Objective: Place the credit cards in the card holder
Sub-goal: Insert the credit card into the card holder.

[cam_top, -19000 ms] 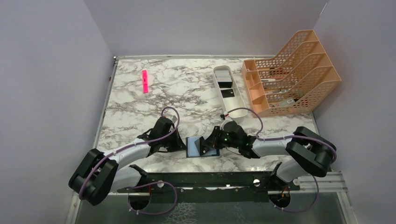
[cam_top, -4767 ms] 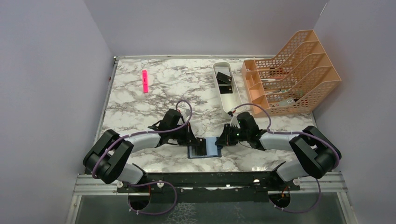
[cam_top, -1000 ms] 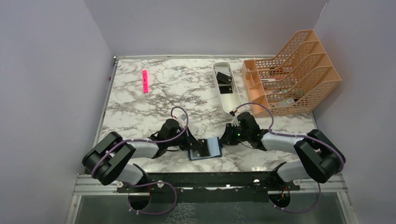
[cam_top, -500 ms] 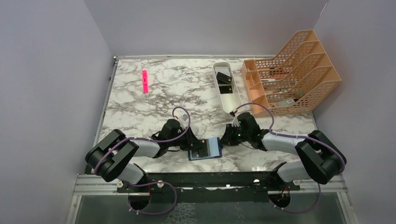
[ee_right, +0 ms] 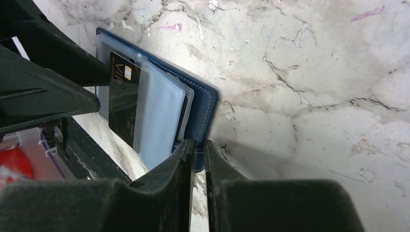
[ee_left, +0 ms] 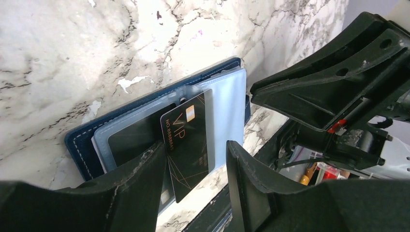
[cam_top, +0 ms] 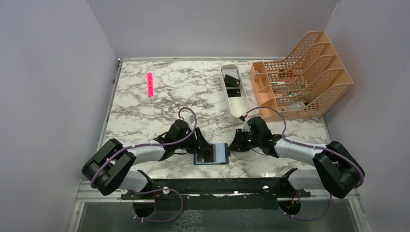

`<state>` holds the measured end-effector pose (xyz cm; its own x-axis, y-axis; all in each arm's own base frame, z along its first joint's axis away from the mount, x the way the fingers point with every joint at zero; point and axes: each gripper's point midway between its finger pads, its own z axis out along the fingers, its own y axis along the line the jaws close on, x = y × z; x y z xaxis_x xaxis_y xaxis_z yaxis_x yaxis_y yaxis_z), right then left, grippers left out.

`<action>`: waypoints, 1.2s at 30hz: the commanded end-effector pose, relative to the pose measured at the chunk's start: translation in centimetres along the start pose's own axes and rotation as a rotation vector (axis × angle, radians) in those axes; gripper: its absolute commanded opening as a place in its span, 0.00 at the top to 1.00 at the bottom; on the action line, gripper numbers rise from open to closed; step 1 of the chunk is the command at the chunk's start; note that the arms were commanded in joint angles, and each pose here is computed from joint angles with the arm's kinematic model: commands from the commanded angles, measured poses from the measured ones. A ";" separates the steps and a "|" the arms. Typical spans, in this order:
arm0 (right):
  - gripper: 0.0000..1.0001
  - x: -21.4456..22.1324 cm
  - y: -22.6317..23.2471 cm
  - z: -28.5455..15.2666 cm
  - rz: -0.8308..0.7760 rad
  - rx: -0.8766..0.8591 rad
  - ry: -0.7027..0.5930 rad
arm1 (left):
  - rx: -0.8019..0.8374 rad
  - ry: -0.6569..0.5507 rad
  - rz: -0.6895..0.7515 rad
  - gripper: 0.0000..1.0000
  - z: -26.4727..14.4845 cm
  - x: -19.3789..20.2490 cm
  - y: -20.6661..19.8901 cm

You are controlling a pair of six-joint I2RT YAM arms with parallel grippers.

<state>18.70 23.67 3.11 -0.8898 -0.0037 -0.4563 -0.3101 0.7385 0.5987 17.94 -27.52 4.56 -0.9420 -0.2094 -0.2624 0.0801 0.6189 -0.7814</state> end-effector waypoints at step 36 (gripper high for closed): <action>0.83 1.6 -0.4 1.6 0.082 -0.011 -0.001 | 0.113 0.066 0.035 0.48 2.0 1.6 -7.0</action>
<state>18.14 25.14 1.96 -0.9128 0.0344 -0.4070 -0.2708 0.6950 0.6661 15.91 -30.94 4.99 -0.9621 -0.1384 -0.2350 0.0957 0.6354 -0.7662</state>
